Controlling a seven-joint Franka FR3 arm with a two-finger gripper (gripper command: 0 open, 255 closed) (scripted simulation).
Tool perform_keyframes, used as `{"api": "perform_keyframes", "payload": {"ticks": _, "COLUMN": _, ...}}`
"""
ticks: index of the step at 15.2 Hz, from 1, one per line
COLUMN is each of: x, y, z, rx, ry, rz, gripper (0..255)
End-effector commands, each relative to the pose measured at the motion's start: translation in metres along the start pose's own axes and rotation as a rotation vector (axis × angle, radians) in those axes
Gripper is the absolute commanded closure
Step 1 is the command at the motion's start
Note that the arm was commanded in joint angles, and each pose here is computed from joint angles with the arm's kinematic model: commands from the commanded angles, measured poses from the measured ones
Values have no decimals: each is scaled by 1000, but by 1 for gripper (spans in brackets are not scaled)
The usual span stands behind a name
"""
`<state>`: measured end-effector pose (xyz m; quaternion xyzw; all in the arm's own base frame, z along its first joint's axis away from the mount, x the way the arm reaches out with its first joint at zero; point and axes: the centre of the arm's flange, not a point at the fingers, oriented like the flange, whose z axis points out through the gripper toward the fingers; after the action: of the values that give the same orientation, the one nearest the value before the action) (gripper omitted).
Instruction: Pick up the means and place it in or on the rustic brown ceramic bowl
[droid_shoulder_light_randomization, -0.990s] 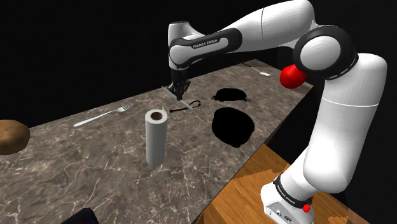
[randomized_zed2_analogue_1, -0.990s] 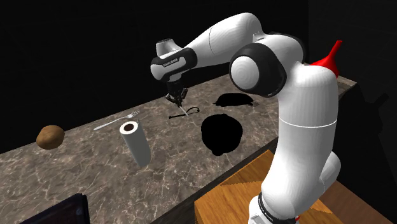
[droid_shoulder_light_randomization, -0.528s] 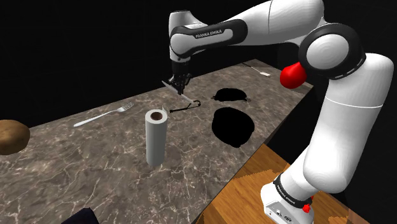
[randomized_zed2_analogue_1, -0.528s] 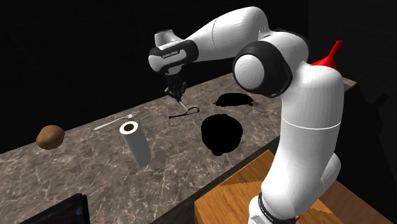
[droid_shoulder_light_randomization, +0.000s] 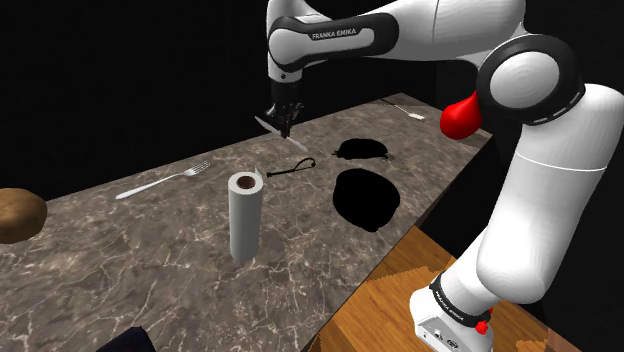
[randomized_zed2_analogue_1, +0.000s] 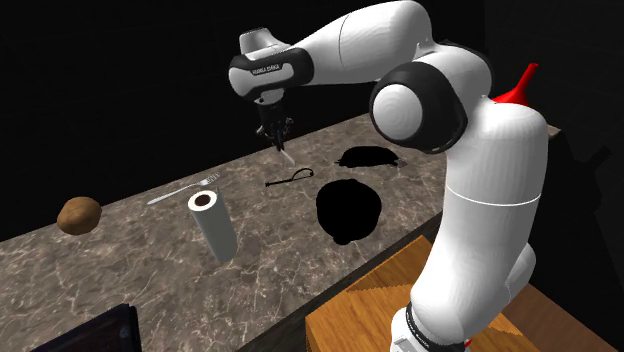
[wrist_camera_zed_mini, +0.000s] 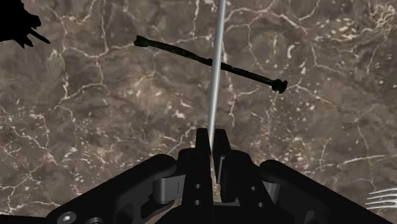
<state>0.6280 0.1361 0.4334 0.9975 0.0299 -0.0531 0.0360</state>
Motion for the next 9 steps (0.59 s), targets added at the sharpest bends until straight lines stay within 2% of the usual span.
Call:
{"api": "perform_keyframes", "payload": {"ticks": 1, "x": 0, "y": 0, "z": -10, "rx": 0, "ry": 0, "rz": 0, "gripper": 255}}
{"api": "perform_keyframes", "payload": {"ticks": 9, "x": -5, "y": 3, "z": -51, "rx": 0, "ry": 0, "rz": 0, "gripper": 255}}
